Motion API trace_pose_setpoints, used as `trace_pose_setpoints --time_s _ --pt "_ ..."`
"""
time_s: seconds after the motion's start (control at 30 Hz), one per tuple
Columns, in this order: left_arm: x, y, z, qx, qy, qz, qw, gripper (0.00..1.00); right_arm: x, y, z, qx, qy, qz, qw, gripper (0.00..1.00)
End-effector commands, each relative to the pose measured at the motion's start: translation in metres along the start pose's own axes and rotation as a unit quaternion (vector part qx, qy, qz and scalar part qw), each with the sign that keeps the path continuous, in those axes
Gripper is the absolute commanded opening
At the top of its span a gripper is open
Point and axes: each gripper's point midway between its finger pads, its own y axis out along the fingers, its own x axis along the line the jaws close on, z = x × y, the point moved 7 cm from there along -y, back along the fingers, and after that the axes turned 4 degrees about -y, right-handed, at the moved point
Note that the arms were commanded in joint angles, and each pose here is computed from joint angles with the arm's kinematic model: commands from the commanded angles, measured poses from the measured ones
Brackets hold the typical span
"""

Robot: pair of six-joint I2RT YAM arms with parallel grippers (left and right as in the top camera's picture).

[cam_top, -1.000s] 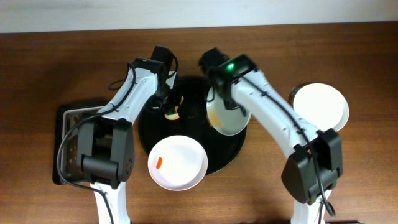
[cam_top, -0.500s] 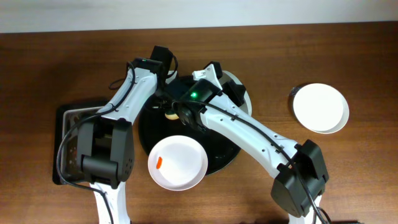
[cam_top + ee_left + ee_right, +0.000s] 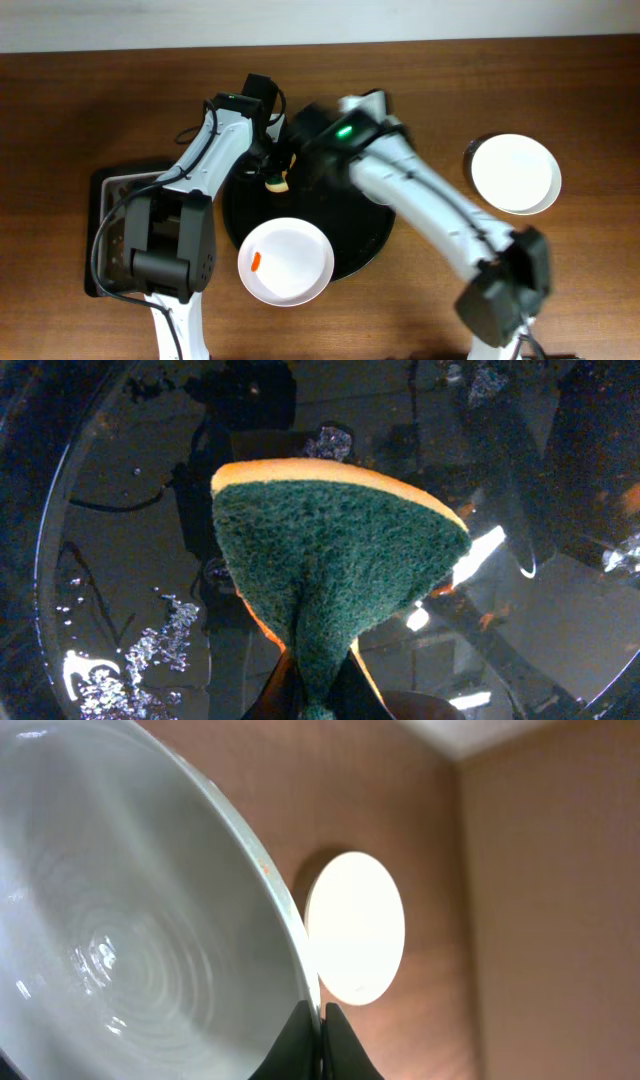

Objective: Clean dirty plates on tray and stack at the side
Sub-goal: 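Carry the plate right and stack it on the first plate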

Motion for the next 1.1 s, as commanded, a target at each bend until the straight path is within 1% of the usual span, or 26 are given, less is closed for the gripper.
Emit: trace_pose_setpoints --time_s 0.0,0.03,0.1,0.13,0.2,0.23,0.27,0.3,0.37,0.43,0.5,0.53,0.57,0.6,0.63,0.67,0.7,0.73,0.77,0.8,0.87,0.9,0.97,1.03,1.07 --pt "0.002 0.001 0.0 0.002 0.003 0.006 1.0 0.05 -0.09 0.013 0.007 0.071 0.157 -0.161 0.972 0.04" --pt "0.002 0.001 0.0 0.002 0.003 0.006 1.0 0.05 -0.106 0.023 0.01 0.086 0.179 -0.192 0.961 0.04" --pt "0.002 0.001 -0.001 0.001 0.003 0.006 1.0 0.05 -0.161 0.073 0.03 0.142 0.263 -0.294 0.908 0.04" --pt "0.002 0.001 -0.001 0.001 0.003 0.006 1.0 0.05 -0.184 0.098 0.044 0.164 0.306 -0.299 0.889 0.04" --pt "0.002 0.001 -0.001 0.001 0.003 0.006 1.0 0.05 -0.225 0.147 0.079 0.21 0.378 -0.274 0.859 0.04" --pt "0.002 0.001 -0.001 0.001 0.003 0.006 1.0 0.05 -0.237 0.165 0.094 0.228 0.398 -0.265 0.848 0.05" --pt "0.002 0.001 -0.001 0.001 0.003 0.007 1.0 0.05 -0.247 0.196 0.118 0.264 0.425 -0.252 0.828 0.05" --pt "0.002 0.001 -0.001 0.001 0.004 0.007 1.0 0.05 -0.244 0.208 0.123 0.274 0.431 -0.253 0.822 0.05" --pt "0.001 0.001 -0.001 0.001 0.004 0.007 1.0 0.05 -0.224 0.24 0.131 0.294 0.428 -0.256 0.815 0.05" --pt "0.002 0.002 -0.001 0.001 0.004 0.007 1.0 0.05 -0.212 0.253 0.138 0.311 0.434 -0.25 0.808 0.05" --pt "0.001 0.001 -0.001 0.001 0.004 0.007 1.0 0.05 -0.202 0.261 0.145 0.317 0.432 -0.251 0.806 0.05" --pt "0.001 0.001 -0.001 0.001 0.004 0.007 1.0 0.05 -0.193 0.268 0.15 0.318 0.431 -0.252 0.806 0.09" --pt "0.001 0.001 -0.002 -0.002 0.004 0.008 1.0 0.06 -0.186 0.274 0.154 0.315 0.436 -0.25 0.805 0.17" --pt "0.001 0.001 -0.003 -0.005 0.005 0.008 1.0 0.05 -0.182 0.278 0.156 0.313 0.436 -0.251 0.805 0.3" --pt "0.001 0.001 -0.003 -0.005 0.005 0.008 1.0 0.06 -0.184 0.276 0.154 0.307 0.438 -0.25 0.807 0.34" --pt "0.001 0.001 -0.003 -0.006 0.005 0.009 1.0 0.06 -0.193 0.265 0.148 0.296 0.442 -0.254 0.808 0.35" --pt "0.001 0.001 -0.003 -0.007 0.005 0.009 1.0 0.05 -0.201 0.244 0.133 0.262 0.435 -0.283 0.814 0.36" --pt "-0.001 0.0 -0.003 -0.007 0.017 0.015 1.0 0.04 -0.208 0.2 0.11 0.2 0.417 -0.325 0.825 0.37" --pt "-0.006 -0.007 -0.001 -0.007 0.027 0.036 0.999 0.04 -0.207 0.17 0.096 0.16 0.397 -0.347 0.835 0.39" --pt "-0.01 -0.021 0.0 -0.017 0.039 0.052 0.998 0.04 -0.198 0.127 0.08 0.118 0.363 -0.364 0.85 0.42" --pt "-0.013 -0.062 0.006 -0.055 0.059 0.055 0.995 0.04 -0.171 0.078 0.062 0.075 0.291 -0.4 0.866 0.44" --pt "-0.001 -0.098 0.013 -0.091 0.049 0.026 0.994 0.06 -0.136 0.048 0.048 0.057 0.214 -0.434 0.873 0.45" --pt "0.023 -0.128 0.024 -0.107 0.017 0.0 0.994 0.06 -0.098 0.027 0.04 0.055 0.149 -0.456 0.876 0.45" --pt "0.058 -0.146 0.039 -0.093 -0.033 -0.016 0.995 0.06 -0.075 0.015 0.036 0.052 0.11 -0.465 0.877 0.45" --pt "0.1 -0.155 0.05 -0.076 -0.089 -0.054 0.992 0.06 -0.063 0.006 0.035 0.05 0.088 -0.473 0.875 0.47"
